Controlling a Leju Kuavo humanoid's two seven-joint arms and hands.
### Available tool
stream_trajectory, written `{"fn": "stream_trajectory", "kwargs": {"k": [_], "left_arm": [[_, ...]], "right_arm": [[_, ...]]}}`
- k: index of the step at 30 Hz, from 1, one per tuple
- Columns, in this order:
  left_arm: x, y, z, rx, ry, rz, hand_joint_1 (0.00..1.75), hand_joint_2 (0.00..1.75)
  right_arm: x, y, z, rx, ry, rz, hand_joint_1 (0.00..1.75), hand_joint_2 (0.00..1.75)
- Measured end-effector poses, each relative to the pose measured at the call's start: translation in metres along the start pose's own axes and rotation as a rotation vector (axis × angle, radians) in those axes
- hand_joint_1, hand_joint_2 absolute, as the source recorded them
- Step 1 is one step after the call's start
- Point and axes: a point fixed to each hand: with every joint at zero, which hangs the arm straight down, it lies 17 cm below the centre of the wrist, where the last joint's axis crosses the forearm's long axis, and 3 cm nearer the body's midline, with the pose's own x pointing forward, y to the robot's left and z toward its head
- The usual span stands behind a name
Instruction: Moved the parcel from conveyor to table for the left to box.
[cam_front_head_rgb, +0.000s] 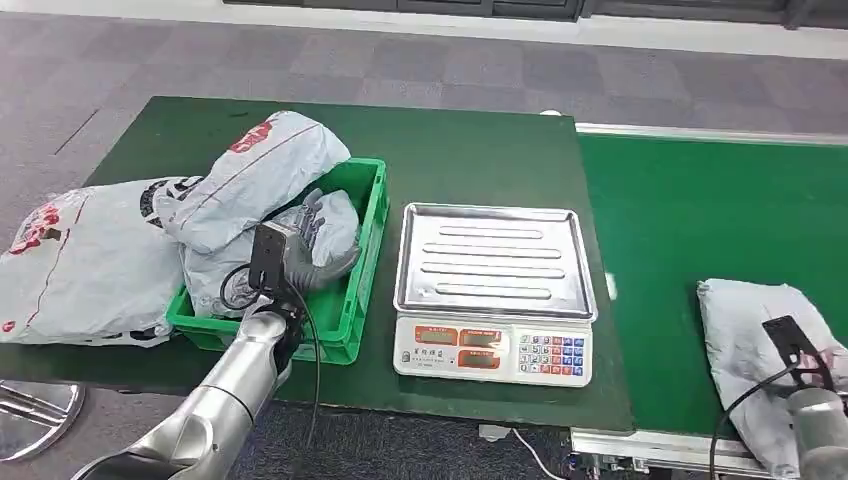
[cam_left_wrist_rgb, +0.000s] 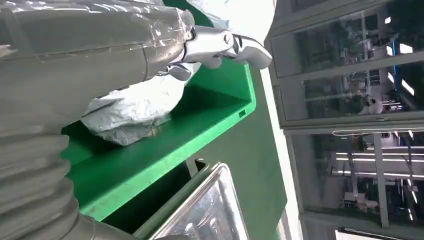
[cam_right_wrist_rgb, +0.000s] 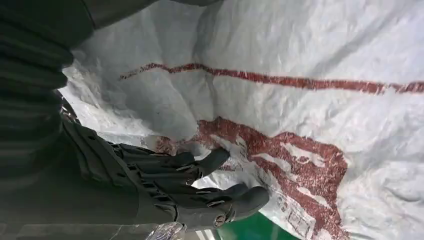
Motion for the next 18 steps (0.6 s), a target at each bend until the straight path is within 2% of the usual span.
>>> {"fn": "stream_trajectory", "kwargs": {"k": [10,11,13,16,18], "left_arm": [[-0.001,0.0,0.0,-0.001,0.002,0.0,0.0,1.75],[-0.001,0.0,0.0,-0.001,0.002,0.0,0.0,1.75],[-0.001,0.0,0.0,-0.001,0.002,0.0,0.0,1.75],[-0.001,0.0,0.0,-0.002,0.004,0.001,0.0,1.75],[-0.002,0.0,0.001,-0.003,0.006,0.0,0.0,1.75]], "right_arm": [[0.0,0.0,0.0,0.0,0.0,-0.001,0.0,1.75],[0.0,0.0,0.0,0.0,0.0,-0.001,1.75,1.75],[0.001,0.0,0.0,0.002,-0.004,-0.001,1.75,1.75],[0.027,0.016,0.007,0.062,-0.127,0.016,1.75,1.75],[0.038,0.022,0.011,0.074,-0.143,0.013,1.75,1.75]]}}
